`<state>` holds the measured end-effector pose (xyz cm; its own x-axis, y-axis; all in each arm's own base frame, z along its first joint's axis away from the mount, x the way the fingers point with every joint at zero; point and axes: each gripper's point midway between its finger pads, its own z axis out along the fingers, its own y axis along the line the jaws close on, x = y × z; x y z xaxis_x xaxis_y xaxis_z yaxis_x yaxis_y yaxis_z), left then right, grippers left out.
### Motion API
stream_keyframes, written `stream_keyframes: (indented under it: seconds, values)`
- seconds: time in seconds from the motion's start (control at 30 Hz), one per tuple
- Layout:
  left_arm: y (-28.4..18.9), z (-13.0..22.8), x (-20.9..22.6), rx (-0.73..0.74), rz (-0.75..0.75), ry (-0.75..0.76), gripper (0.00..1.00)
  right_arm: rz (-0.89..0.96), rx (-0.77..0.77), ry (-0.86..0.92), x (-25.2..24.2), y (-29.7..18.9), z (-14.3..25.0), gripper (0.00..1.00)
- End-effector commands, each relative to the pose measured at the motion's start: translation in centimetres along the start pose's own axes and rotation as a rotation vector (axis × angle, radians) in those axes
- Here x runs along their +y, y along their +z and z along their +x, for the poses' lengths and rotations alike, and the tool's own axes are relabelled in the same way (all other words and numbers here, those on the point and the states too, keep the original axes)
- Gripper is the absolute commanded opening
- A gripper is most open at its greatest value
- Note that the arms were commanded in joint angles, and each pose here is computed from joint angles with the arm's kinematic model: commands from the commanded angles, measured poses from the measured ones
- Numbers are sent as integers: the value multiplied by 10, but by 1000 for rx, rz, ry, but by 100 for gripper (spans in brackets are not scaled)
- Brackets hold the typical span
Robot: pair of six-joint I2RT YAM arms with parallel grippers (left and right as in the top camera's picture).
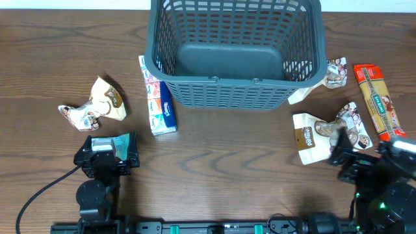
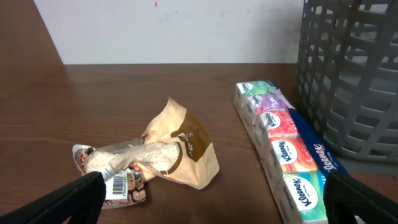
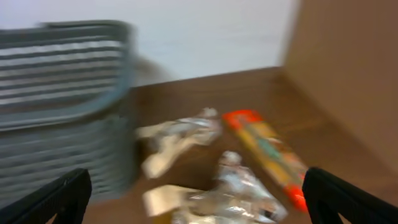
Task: Pack container
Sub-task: 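Raise the right gripper and move it over the dried mushroom pouch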
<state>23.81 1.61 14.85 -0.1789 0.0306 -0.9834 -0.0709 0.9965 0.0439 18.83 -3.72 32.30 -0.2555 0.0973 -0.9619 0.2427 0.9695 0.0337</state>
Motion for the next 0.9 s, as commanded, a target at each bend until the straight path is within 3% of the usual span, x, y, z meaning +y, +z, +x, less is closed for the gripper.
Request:
stream_keyframes:
  seconds: [0.0, 0.2, 0.33, 0.47, 0.63, 0.87]
  values:
    - [2, 14, 0, 30, -2, -5, 99, -220, -7, 23, 39, -2, -8, 99]
    - [2, 14, 0, 30, -2, -6, 99, -301, -120, 39, 54, -4, -39, 99]
    - [2, 14, 0, 30, -2, -6, 99, -382, -291, 67, 66, -18, -81, 99]
    - [2, 14, 0, 30, -2, -6, 99, -267, -358, 215, 43, -14, -102, 99]
    - [2, 14, 0, 30, -2, -5, 99, 144, -248, 488, -18, 25, -83, 99]
    - [2, 14, 0, 30, -2, -6, 99, 312, 74, 508, -10, 76, -82, 99]
